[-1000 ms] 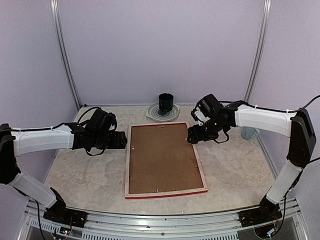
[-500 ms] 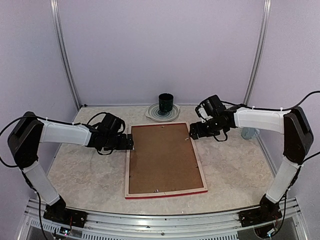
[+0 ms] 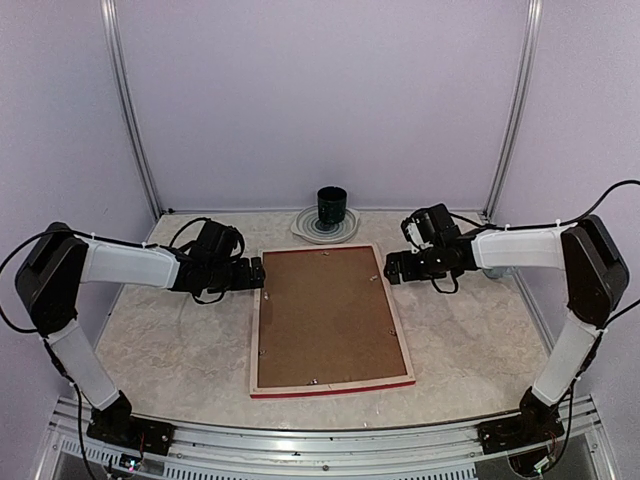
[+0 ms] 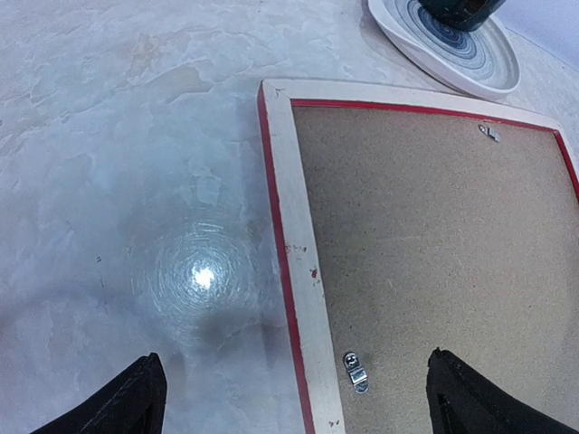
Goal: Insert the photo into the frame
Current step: Press the fastener onto the backboard.
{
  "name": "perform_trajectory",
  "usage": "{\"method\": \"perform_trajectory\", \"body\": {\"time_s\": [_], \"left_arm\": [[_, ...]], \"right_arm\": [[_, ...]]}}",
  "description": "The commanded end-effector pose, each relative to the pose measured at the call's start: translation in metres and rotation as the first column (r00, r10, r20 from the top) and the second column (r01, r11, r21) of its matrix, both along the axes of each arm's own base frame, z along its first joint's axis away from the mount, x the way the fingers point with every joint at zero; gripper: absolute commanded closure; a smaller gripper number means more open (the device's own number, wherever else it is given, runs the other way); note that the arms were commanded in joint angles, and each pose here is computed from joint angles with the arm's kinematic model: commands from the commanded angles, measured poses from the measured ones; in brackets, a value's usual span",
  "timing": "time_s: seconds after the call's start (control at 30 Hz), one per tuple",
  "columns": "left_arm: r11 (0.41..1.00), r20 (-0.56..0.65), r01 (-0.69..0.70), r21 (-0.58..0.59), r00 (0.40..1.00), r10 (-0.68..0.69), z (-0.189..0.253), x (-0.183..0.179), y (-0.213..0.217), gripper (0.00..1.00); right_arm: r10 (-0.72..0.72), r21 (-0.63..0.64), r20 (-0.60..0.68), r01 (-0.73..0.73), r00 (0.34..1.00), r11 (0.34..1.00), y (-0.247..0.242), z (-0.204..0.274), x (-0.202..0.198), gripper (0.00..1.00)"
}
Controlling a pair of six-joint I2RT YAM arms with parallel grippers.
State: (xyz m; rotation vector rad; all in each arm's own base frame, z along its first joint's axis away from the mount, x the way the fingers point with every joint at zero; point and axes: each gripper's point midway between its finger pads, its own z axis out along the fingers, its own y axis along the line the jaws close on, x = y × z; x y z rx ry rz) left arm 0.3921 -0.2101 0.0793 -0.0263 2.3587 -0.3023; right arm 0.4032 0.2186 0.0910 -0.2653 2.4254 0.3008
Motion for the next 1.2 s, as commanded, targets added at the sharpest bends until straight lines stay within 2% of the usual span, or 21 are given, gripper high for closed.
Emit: {"method": "perform_trajectory", "body": {"time_s": [0.0, 0.3, 0.63, 0.83, 1.17], "left_arm": [[1.0, 0.01, -0.009, -0.024, 1.0, 0.01, -0.003, 0.003, 0.0, 0.01], [0.998, 0.005, 0.005, -0.07, 1.0, -0.004, -0.007, -0.011, 0.001, 0.01], [0.996, -0.001, -0.005, -0.089, 1.0, 0.005, -0.011, -0.024, 0.008, 0.01], [0.987, -0.024, 0.023, -0.158, 0.999, -0.027, -0.021, -0.033, -0.001, 0.01], [0.977, -0.034, 0.078, -0.198, 0.996, -0.086, -0.03, -0.044, -0.018, 0.01]], "right_arm": [[-0.026, 0.059, 0.063, 0.023, 0.998, 0.998, -0.002, 0.017, 0.008, 0.01], [-0.009, 0.156, 0.014, 0.007, 1.0, 0.988, 0.008, -0.009, -0.005, 0.02], [0.022, 0.198, -0.038, -0.014, 0.999, 0.98, 0.015, -0.032, -0.015, 0.03], [0.06, 0.231, -0.078, -0.04, 0.995, 0.972, 0.024, -0.044, -0.02, 0.04], [0.156, 0.323, -0.136, -0.105, 0.978, 0.941, 0.045, -0.056, -0.032, 0.08]]}}
